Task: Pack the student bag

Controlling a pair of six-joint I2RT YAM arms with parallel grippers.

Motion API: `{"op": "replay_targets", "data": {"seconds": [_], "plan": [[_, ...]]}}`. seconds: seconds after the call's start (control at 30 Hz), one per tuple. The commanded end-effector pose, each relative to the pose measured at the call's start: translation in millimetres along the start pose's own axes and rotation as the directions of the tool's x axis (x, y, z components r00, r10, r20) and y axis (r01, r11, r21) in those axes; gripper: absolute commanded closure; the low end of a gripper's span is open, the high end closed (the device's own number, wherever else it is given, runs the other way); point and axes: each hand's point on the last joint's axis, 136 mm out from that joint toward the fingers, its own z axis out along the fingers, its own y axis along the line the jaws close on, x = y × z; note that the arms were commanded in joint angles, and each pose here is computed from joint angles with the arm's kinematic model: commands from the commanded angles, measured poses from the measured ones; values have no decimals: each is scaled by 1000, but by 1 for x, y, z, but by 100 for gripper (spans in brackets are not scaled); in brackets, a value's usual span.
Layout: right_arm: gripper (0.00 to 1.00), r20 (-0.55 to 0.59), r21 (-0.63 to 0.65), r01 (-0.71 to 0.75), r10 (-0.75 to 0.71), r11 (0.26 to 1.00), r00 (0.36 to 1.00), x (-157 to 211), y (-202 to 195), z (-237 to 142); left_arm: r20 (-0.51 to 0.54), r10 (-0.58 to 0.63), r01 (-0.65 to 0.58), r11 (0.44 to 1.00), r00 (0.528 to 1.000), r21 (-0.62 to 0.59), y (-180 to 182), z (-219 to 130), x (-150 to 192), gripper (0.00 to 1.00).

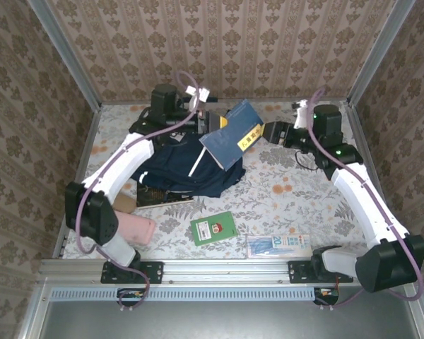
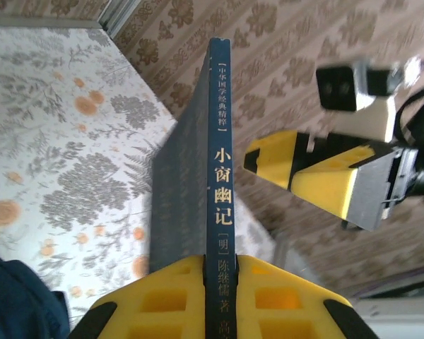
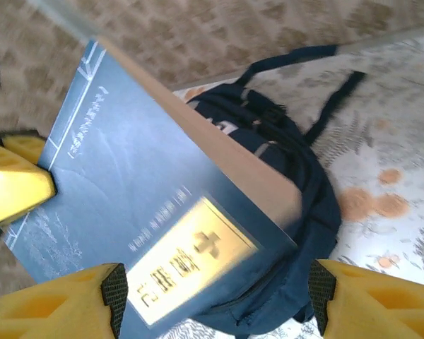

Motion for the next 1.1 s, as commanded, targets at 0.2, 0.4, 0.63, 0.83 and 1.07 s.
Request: {"op": "replay_targets", "data": {"seconds": [0.2, 0.4, 0.63, 0.83, 1.07], "plan": [[23, 189, -80, 687, -666, 722, 722, 6, 59, -26, -116, 618, -626, 777, 778, -59, -54, -34, 56, 100], [23, 238, -253, 774, -738, 581, 632, 39, 86, -32, -57, 729, -730, 683, 682, 4, -83, -52, 70, 100], [23, 319, -364, 807, -752, 465, 577, 62, 116, -41, -3, 801, -799, 597, 598, 70, -98, -60, 89, 100], [37, 314, -439, 784, -742, 440, 592, 68, 128, -38, 23, 811, -808, 578, 584, 111, -104, -60, 94, 100], [57, 251, -500, 738, -740, 453, 625, 84, 122, -28, 53, 831, -831, 547, 553, 96, -111, -65, 92, 100]]}}
